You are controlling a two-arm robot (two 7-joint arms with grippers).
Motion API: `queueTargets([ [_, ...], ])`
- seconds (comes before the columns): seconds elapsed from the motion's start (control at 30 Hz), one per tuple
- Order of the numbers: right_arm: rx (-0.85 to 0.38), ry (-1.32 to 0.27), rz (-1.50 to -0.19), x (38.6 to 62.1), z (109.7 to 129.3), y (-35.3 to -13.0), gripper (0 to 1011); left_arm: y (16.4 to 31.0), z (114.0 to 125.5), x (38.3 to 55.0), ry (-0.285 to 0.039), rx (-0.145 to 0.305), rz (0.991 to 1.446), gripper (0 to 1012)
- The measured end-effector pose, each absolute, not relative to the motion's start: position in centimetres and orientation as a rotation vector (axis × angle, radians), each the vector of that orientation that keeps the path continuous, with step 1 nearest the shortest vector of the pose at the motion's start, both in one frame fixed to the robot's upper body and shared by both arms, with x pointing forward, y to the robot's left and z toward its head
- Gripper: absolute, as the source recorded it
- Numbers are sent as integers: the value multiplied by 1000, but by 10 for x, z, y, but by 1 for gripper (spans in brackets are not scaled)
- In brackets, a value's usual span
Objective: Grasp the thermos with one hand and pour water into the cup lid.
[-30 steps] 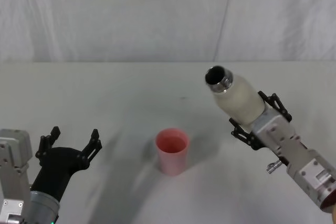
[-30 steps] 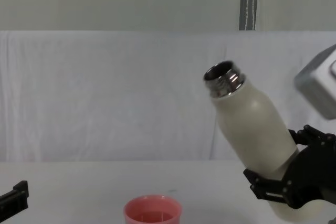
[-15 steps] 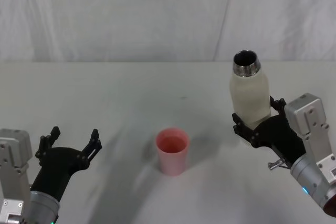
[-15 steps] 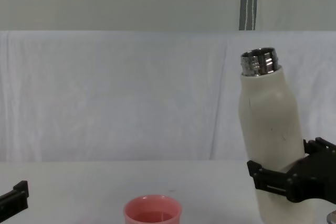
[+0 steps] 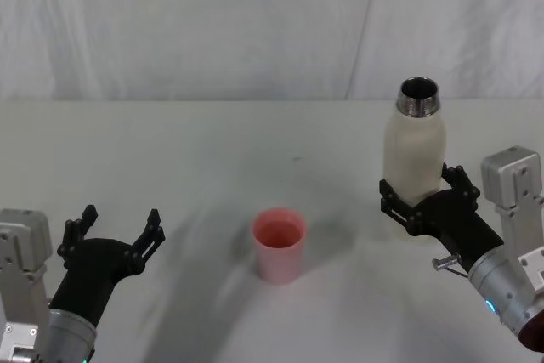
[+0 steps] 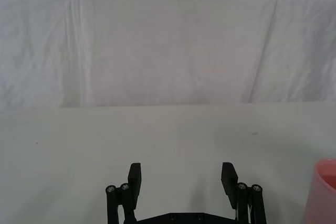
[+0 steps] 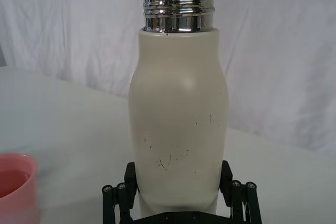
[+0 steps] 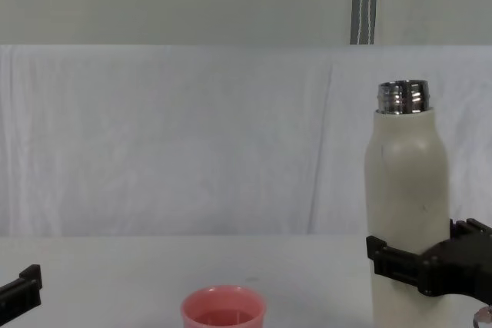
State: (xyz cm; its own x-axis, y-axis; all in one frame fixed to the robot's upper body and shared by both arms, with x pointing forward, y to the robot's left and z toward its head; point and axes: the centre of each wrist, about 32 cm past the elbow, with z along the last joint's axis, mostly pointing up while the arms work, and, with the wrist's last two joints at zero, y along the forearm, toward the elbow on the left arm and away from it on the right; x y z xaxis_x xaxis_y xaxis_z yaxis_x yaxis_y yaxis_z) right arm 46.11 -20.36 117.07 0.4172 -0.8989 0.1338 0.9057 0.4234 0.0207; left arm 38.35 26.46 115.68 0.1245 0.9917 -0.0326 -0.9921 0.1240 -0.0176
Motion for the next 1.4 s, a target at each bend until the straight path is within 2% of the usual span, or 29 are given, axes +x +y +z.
queueTargets([
  [1.4,-21,-65,-1149,475,1153,-198,949,265,1157,384,14,-38,1446,1001],
])
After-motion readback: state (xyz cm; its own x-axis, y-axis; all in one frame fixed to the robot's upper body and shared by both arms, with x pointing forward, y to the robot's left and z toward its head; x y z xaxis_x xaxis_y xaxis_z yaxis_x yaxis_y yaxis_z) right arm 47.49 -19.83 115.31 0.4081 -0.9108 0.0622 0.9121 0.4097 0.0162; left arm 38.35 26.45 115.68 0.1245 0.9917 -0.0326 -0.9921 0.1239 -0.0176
